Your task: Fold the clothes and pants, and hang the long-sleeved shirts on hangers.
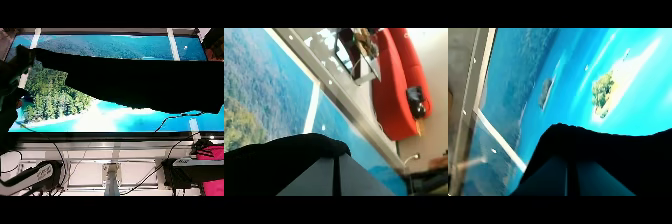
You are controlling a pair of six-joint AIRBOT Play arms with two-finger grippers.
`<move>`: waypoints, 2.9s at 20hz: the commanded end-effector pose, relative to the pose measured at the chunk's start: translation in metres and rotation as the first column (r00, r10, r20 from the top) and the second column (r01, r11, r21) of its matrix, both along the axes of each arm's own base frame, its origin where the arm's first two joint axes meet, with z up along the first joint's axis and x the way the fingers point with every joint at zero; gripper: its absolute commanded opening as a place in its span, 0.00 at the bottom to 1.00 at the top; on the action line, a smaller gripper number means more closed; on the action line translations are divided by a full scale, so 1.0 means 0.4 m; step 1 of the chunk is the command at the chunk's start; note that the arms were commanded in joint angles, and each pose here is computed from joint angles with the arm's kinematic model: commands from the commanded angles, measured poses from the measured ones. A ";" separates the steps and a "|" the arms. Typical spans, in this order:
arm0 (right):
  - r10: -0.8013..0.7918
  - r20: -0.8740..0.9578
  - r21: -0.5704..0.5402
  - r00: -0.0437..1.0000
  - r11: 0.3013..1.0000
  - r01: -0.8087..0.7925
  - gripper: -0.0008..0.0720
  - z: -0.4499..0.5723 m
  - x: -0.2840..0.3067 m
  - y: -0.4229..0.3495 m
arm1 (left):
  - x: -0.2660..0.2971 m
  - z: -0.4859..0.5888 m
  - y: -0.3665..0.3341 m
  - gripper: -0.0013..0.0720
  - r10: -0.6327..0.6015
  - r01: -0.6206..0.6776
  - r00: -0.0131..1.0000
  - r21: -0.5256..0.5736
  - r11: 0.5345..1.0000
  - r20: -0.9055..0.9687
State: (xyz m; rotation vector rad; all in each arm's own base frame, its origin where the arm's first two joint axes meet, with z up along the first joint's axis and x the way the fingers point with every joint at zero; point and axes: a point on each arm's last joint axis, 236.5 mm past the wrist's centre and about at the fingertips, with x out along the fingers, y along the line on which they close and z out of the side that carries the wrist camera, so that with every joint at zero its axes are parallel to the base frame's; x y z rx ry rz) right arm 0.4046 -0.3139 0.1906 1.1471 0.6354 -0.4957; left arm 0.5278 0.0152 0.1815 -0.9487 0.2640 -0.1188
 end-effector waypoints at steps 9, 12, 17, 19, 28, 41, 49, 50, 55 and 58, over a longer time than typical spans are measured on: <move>-0.104 0.083 0.061 0.991 0.993 0.099 0.80 -0.310 0.338 -0.053 | 0.386 -0.193 0.069 0.69 0.322 -0.322 0.946 -0.006 0.947 -0.038; 0.031 0.003 0.041 1.000 0.999 -0.031 0.78 -0.343 0.293 -0.018 | 0.385 -0.176 0.025 0.55 0.192 -0.191 0.981 0.093 0.977 -0.004; 0.288 -0.136 0.068 0.948 0.957 -0.281 0.04 -0.395 0.189 0.063 | 0.307 -0.172 -0.081 0.02 -0.202 0.208 0.978 0.171 0.963 -0.052; 0.341 -0.160 0.093 0.926 0.939 -0.330 0.03 -0.404 0.155 0.076 | 0.248 -0.229 -0.076 0.02 -0.282 0.305 0.942 0.110 0.946 -0.184; 0.574 -0.162 0.167 0.803 0.818 -0.551 0.76 -0.410 0.096 0.186 | -0.069 -0.608 -0.022 0.38 -0.267 0.541 0.524 0.074 0.838 -0.809; 0.550 -0.151 0.133 0.821 0.835 -0.534 0.82 -0.407 0.121 0.175 | 0.048 -0.701 -0.088 0.48 -0.203 0.439 0.623 0.123 0.890 -0.755; 0.514 -0.289 0.128 0.808 0.857 -0.499 0.66 -0.454 0.038 0.101 | 0.012 -0.499 -0.084 0.02 -0.221 0.543 0.668 0.263 0.797 -0.711; 0.528 -0.313 0.156 0.789 0.848 -0.506 0.66 -0.465 -0.002 0.091 | -0.035 -0.458 -0.067 0.02 -0.202 0.582 0.639 0.295 0.758 -0.742; 0.508 -0.307 0.334 0.805 0.850 -0.408 0.67 -0.550 -0.135 0.070 | -0.256 -0.256 -0.033 0.02 -0.082 0.676 0.544 0.378 0.632 -0.835; 0.529 -0.303 0.393 0.793 0.827 -0.402 0.68 -0.638 -0.177 0.098 | -0.309 -0.194 -0.094 0.02 -0.116 0.700 0.544 0.374 0.608 -0.831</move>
